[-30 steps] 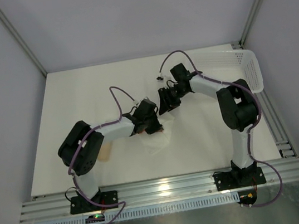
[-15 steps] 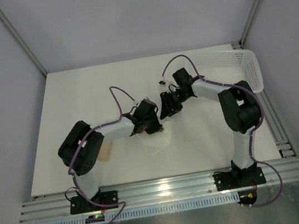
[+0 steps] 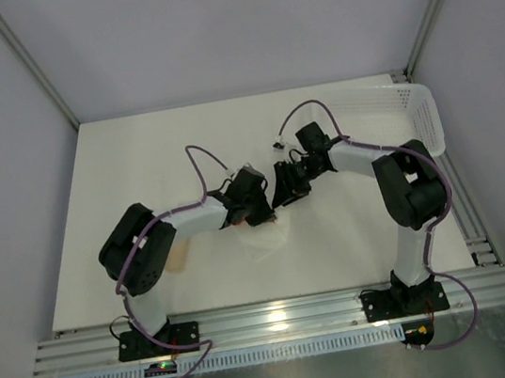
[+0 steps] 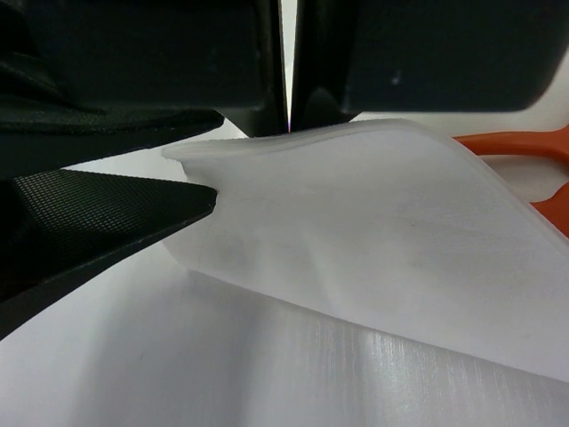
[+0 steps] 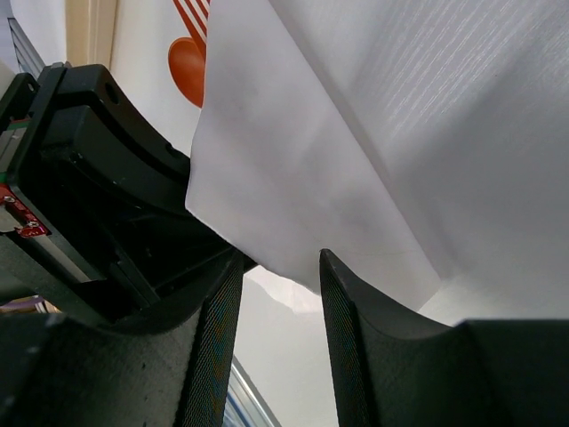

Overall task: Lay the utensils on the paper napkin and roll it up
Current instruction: Roll the napkin at the center of the board.

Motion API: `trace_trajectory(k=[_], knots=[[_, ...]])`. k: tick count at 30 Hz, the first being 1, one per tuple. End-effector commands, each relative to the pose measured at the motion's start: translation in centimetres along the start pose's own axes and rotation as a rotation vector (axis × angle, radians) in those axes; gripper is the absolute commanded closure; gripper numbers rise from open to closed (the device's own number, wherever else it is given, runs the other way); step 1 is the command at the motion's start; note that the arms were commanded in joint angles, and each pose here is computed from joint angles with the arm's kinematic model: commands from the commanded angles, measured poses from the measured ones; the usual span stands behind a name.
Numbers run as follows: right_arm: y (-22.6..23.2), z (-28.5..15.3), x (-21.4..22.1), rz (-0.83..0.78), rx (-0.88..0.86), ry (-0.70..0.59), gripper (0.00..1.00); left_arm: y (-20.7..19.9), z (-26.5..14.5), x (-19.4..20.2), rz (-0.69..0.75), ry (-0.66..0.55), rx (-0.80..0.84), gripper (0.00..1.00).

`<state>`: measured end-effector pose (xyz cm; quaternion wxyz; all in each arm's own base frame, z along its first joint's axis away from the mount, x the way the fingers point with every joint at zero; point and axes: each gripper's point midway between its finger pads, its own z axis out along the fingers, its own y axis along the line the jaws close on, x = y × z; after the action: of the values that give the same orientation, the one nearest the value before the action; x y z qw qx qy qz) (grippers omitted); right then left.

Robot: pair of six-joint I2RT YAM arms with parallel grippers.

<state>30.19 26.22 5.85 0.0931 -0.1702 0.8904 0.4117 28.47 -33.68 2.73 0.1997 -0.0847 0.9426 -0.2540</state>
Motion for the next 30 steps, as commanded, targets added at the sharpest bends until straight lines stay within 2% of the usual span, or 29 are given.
trace_trajectory(k=[1, 30], knots=[[1.5, -1.0, -0.9, -0.019, -0.025, -0.054, 0.55, 0.1, 0.3, 0.1, 0.002, 0.006, -0.021, 1.0], [-2.1, 0.9, 0.3, 0.02, 0.041, 0.004, 0.56, 0.0, -0.1, -0.5, 0.006, -0.022, -0.032, 1.0]])
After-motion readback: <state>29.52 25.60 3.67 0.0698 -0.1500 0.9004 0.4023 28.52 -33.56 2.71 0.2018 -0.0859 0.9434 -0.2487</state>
